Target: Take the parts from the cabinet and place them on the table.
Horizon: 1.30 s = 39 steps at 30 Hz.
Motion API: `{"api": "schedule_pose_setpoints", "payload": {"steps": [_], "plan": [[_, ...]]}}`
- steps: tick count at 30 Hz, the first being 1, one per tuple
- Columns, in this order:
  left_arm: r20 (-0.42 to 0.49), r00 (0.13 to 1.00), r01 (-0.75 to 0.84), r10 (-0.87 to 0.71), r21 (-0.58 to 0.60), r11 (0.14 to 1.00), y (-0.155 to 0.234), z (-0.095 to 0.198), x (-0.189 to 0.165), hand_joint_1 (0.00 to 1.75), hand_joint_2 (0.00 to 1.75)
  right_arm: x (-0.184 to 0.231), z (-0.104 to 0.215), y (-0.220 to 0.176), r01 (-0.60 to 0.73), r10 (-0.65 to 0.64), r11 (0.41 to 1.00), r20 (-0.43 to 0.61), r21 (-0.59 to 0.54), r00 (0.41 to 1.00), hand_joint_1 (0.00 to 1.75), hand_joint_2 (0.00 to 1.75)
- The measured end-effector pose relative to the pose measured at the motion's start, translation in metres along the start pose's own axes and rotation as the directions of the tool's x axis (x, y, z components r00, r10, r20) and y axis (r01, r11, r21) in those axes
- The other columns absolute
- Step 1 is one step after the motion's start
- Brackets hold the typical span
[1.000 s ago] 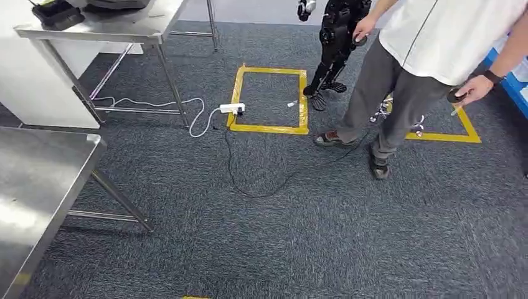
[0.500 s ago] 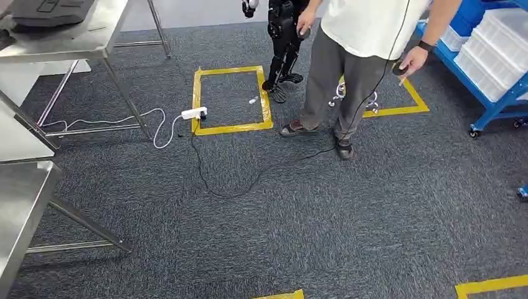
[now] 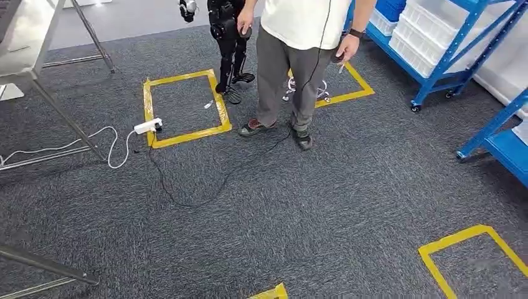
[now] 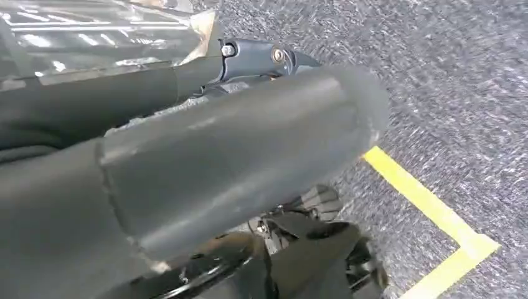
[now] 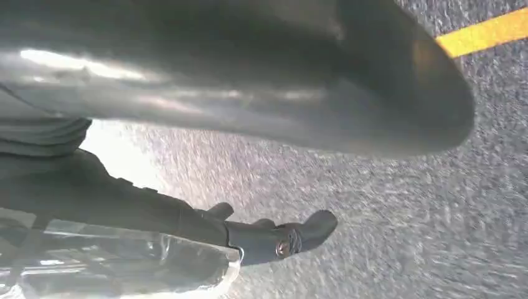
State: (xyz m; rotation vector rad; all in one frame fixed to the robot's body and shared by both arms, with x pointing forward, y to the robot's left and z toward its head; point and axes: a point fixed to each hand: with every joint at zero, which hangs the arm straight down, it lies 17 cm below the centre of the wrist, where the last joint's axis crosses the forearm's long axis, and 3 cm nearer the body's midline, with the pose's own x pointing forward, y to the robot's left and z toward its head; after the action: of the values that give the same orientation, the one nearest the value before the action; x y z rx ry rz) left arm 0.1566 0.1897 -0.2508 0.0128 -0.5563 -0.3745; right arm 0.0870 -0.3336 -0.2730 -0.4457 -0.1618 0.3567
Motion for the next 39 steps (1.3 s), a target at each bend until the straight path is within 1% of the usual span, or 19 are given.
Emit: {"api": "schedule_pose_setpoints", "payload": {"steps": [5,11,14,19,24,30,34,39], "plan": [[0.012,1.000,0.001,-0.001,-0.004,1.000,-0.0019,-0.0008,0.0052,0.00,0.00,-0.0030,0.0003,0.0020,-0.006,0.006,1.000,-0.006,0.010,1.000,0.00,0.00],[0.010,1.000,-0.001,0.002,-0.011,1.000,-0.0042,0.0002,0.0032,0.00,0.00,-0.0048,0.0008,0.0038,-0.015,0.015,1.000,-0.006,0.013,1.000,0.00,0.00],[0.009,1.000,-0.002,0.002,-0.012,1.000,-0.0045,0.0008,0.0016,0.00,0.00,0.0009,0.0007,0.0027,-0.012,0.012,1.000,-0.001,0.011,1.000,0.00,0.00],[0.018,1.000,0.001,-0.001,-0.015,1.000,-0.0038,-0.0007,0.0071,0.00,0.00,-0.0045,0.0018,0.0062,-0.010,0.011,1.000,-0.014,0.017,1.000,0.00,0.00],[0.007,1.000,-0.001,0.001,-0.021,1.000,-0.0070,0.0016,0.0003,0.00,0.00,-0.0030,0.0018,0.0059,-0.011,0.011,1.000,-0.012,0.017,1.000,0.00,0.00],[0.009,1.000,0.001,0.000,-0.018,1.000,-0.0047,0.0009,0.0011,0.00,0.00,-0.0013,0.0019,0.0060,-0.011,0.011,1.000,-0.010,0.017,1.000,0.00,0.00],[0.014,1.000,0.003,-0.003,-0.020,1.000,-0.0057,0.0004,0.0037,0.00,0.00,-0.0075,0.0018,0.0063,-0.015,0.015,1.000,-0.018,0.017,1.000,0.00,0.00],[0.008,1.000,0.009,-0.009,-0.022,1.000,-0.0054,0.0013,0.0001,0.00,0.00,-0.0042,0.0022,0.0071,-0.020,0.020,1.000,-0.011,0.019,1.000,0.00,0.00]]}}
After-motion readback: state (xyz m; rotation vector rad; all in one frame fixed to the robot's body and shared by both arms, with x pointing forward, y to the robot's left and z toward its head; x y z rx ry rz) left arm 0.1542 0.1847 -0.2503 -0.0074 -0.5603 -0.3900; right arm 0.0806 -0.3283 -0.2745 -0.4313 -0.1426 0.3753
